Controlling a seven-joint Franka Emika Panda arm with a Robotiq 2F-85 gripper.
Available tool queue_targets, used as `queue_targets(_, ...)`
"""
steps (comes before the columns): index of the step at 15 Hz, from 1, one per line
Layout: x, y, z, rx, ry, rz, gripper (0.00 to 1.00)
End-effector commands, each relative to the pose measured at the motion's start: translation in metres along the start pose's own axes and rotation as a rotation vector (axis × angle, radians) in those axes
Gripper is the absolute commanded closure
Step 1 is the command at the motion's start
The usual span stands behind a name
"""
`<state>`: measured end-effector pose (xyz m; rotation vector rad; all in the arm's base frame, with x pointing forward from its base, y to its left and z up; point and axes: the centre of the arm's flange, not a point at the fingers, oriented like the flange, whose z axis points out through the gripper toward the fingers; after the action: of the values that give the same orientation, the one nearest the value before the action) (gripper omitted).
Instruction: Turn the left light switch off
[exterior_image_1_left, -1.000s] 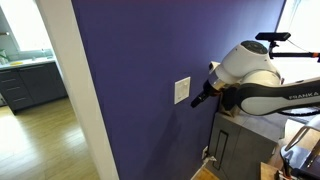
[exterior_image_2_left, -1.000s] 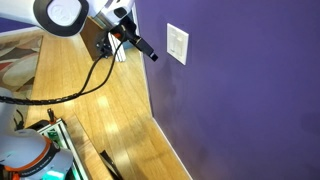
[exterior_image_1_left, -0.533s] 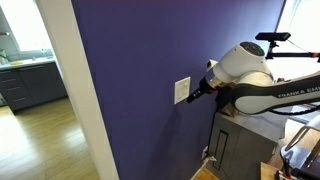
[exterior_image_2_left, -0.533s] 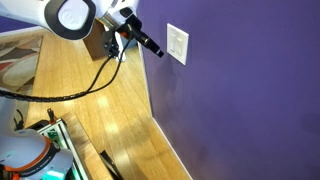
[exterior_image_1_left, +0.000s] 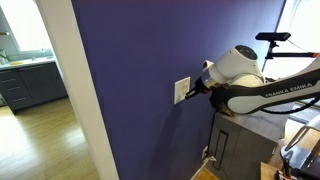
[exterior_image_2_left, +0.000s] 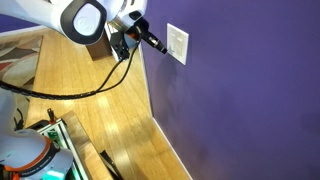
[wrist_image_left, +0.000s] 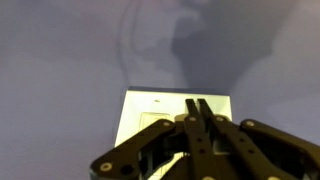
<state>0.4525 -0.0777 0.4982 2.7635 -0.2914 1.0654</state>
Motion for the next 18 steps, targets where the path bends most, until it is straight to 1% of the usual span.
queue_targets(1, 0.008, 0.005, 0.011, 0.013, 0.018, 0.017, 1.00)
queue_targets(6, 0.013, 0.007, 0.017, 0.021, 0.022, 0.027, 1.00)
queue_targets(14, 0.013, 0.003, 0.028, 0.049, 0.001, 0.037, 1.00)
queue_targets(18, 0.016, 0.001, 0.031, 0.064, 0.020, 0.040, 1.00)
